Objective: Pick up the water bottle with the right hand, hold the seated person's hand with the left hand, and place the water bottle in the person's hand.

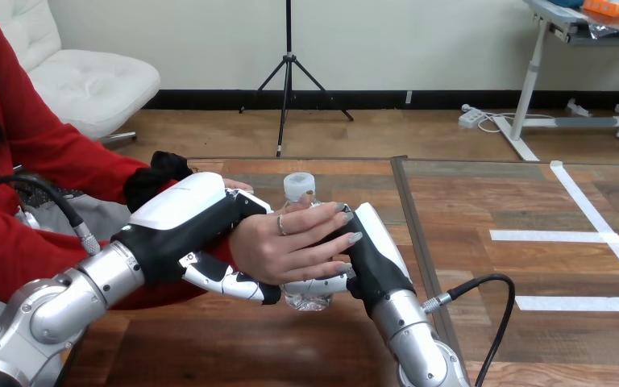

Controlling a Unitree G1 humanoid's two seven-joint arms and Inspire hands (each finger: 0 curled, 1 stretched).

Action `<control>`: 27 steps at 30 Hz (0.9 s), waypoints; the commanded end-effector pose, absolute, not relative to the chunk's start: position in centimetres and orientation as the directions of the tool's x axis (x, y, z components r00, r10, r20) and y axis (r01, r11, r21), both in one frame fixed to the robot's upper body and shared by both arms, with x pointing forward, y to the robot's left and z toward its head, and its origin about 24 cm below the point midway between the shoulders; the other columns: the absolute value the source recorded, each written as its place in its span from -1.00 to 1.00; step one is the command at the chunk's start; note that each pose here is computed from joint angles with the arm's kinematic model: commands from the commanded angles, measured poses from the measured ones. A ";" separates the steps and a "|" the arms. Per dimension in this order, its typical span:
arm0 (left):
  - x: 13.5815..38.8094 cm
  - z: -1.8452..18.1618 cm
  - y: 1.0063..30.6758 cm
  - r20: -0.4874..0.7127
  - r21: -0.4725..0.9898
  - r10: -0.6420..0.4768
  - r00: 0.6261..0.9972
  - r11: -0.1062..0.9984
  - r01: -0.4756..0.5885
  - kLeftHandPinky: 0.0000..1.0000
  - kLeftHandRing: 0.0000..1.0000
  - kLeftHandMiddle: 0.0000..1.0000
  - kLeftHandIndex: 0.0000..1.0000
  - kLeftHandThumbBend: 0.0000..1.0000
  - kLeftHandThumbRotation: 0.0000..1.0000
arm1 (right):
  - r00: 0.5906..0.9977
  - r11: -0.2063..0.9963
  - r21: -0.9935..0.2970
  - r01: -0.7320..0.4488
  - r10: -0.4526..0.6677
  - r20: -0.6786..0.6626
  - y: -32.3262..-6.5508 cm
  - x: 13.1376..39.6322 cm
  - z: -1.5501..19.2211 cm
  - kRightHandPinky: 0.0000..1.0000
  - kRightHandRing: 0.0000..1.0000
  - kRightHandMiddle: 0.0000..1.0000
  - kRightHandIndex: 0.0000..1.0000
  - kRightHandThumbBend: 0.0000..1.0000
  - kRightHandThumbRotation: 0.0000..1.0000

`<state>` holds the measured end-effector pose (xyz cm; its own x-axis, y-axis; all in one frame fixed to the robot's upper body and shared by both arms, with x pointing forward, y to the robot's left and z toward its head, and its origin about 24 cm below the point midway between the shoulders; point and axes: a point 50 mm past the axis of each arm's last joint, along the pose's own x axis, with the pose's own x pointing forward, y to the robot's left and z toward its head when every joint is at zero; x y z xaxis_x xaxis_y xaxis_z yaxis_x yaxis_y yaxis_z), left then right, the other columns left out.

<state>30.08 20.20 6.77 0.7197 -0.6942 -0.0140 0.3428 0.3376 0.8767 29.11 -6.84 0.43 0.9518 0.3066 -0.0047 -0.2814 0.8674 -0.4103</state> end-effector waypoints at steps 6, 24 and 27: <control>31.0 9.4 17.0 0.105 0.888 -0.774 0.625 0.356 0.291 -0.49 -0.32 -0.12 -0.12 0.39 -0.41 | 0.933 0.880 -0.413 -0.234 0.322 0.158 -5.3 29.6 3.7 -0.33 -0.23 -0.11 -0.02 0.60 -1.00; 31.0 9.4 17.2 0.097 0.881 -0.776 0.623 0.359 0.309 -0.48 -0.31 -0.12 -0.12 0.42 -0.47 | 0.933 0.900 -0.386 -0.204 0.298 0.202 -5.9 28.9 4.4 -0.36 -0.28 -0.15 -0.05 0.67 -1.00; 31.0 9.4 17.3 0.093 0.883 -0.776 0.624 0.353 0.308 -0.48 -0.31 -0.12 -0.11 0.42 -0.47 | 0.934 0.902 -0.382 -0.200 0.293 0.204 -6.0 28.8 4.6 -0.36 -0.28 -0.15 -0.05 0.68 -1.00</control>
